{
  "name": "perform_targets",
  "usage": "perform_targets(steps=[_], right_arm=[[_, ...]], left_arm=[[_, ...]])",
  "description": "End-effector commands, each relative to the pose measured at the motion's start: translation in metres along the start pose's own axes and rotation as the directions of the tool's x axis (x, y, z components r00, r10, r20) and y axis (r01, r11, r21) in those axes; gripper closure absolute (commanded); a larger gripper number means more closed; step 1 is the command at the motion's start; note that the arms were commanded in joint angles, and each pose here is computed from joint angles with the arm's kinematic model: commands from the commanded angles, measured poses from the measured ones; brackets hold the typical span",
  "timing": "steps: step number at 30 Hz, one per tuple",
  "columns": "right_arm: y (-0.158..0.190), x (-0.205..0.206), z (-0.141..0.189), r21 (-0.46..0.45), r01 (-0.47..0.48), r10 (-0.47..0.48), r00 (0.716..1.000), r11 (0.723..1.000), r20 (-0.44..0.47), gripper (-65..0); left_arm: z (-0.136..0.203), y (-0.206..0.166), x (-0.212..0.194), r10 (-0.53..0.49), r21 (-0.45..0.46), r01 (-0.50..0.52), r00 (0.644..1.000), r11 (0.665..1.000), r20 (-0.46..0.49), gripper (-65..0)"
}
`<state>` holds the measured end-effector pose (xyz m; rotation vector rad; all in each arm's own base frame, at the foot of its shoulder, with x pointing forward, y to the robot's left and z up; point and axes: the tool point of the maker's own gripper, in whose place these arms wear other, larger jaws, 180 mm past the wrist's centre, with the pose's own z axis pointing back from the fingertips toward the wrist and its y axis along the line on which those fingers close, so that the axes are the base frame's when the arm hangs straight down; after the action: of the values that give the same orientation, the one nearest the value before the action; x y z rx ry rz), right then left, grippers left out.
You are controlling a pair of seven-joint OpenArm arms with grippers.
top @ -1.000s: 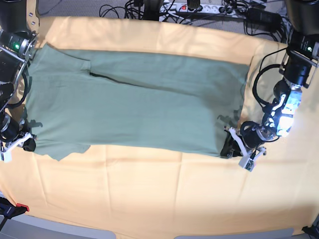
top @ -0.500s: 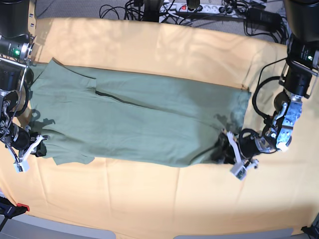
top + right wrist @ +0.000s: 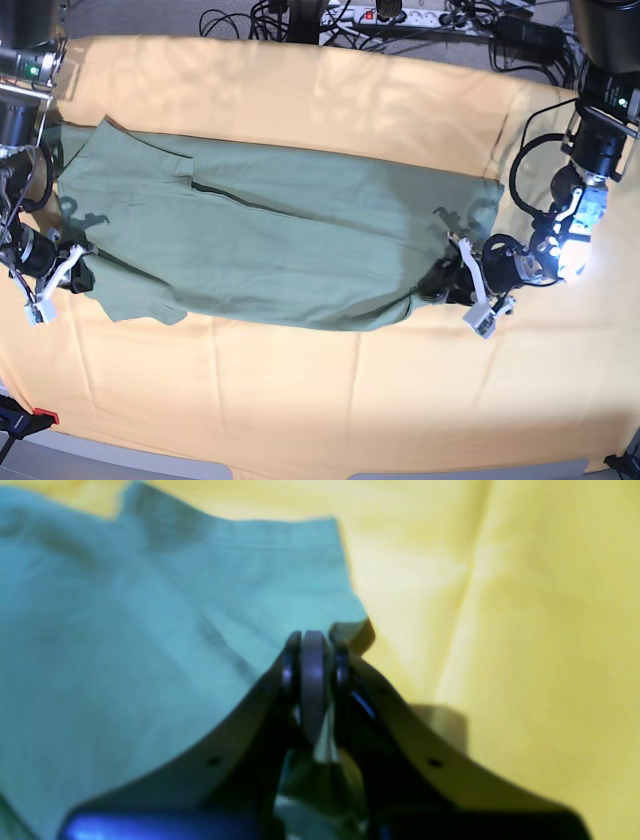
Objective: Fold the T-shirt properly
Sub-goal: 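Lift that edge and fold it over the folded half with both grippers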
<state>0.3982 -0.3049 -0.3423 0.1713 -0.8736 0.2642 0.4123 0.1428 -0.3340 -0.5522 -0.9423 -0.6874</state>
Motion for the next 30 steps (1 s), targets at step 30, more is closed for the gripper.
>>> perform_targets(steps=[30], right_arm=[[-0.031,0.002,0.042,-0.053,-0.064,0.061,0.996,0.997,-0.065,0.0]], left_arm=[[0.043,0.017,-0.001,0.153,-0.004,-0.156,0.977,0.988,-0.145,0.0]])
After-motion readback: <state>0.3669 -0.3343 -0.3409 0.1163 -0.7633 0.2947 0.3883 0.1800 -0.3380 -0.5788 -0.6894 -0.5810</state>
